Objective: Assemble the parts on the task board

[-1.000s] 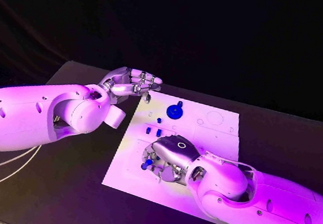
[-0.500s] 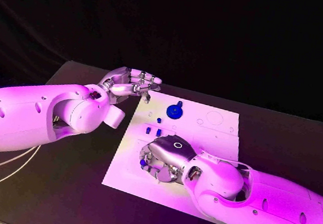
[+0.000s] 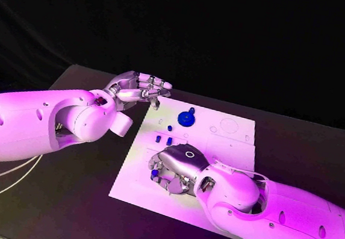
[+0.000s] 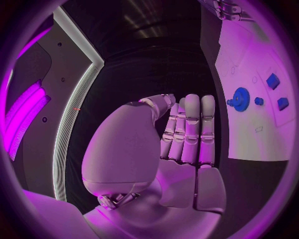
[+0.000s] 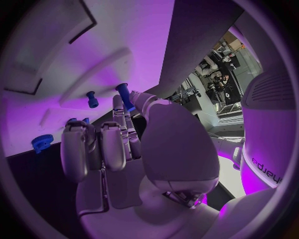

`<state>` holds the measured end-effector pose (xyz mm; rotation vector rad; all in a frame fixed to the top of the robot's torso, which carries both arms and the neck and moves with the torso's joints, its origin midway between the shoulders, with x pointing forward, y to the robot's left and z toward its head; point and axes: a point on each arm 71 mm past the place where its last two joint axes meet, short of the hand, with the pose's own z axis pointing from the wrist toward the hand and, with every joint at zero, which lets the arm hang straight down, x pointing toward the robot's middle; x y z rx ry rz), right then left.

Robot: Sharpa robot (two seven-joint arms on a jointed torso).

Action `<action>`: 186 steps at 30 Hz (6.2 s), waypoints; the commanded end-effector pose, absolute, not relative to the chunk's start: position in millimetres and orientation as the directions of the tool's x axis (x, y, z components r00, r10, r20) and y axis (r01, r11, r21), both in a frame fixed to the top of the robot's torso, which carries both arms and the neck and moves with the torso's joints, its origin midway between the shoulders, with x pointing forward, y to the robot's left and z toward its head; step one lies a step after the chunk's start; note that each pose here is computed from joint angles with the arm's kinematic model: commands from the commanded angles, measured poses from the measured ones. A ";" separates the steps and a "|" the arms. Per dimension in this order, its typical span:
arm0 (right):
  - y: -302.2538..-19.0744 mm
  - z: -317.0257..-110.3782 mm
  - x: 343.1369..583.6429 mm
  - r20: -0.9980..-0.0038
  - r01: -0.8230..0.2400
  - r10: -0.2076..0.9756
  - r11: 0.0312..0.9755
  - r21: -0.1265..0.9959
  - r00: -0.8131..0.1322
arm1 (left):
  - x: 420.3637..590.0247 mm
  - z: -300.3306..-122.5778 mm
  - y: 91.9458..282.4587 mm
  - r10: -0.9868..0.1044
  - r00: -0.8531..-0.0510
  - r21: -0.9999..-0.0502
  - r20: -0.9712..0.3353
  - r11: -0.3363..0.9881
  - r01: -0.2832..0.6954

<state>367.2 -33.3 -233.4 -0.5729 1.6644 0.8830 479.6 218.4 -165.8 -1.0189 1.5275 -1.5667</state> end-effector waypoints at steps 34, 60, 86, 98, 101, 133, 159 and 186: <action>-212.3 -185.9 382.6 -0.835 -0.243 0.419 0.821 0.516 -0.356 | 479.6 -166.8 217.8 -0.894 -0.444 -0.998 0.064 -0.053 -0.038; -228.9 -226.0 342.3 -0.871 -0.104 0.306 0.923 0.370 -0.384 | 478.0 -167.9 219.0 -0.893 -0.445 -0.998 0.064 -0.050 -0.044; -215.2 -251.1 342.7 -0.867 -0.116 0.259 0.935 0.336 -0.426 | 476.9 -167.8 222.0 -0.894 -0.444 -0.998 0.064 -0.048 -0.047; -213.2 -252.8 344.8 -0.866 -0.103 0.287 0.928 0.357 -0.408 | 476.7 -167.7 222.6 -0.894 -0.443 -0.998 0.064 -0.048 -0.047; -212.1 -249.9 343.5 -0.867 -0.103 0.311 0.921 0.376 -0.390 | 476.7 -167.7 222.9 -0.894 -0.443 -0.998 0.064 -0.047 -0.047; -162.1 -241.4 342.8 -0.784 -0.135 0.389 0.852 0.506 -0.484 | 476.8 -168.1 218.1 -0.889 -0.454 -0.997 0.068 -0.051 -0.050; -149.1 -249.3 350.5 -0.788 -0.154 0.365 0.856 0.494 -0.496 | 476.0 -168.1 219.4 -0.888 -0.455 -0.997 0.069 -0.049 -0.055; -152.3 -241.7 346.4 -0.818 -0.186 0.364 0.856 0.482 -0.445 | 475.6 -168.2 221.4 -0.889 -0.452 -0.997 0.068 -0.047 -0.057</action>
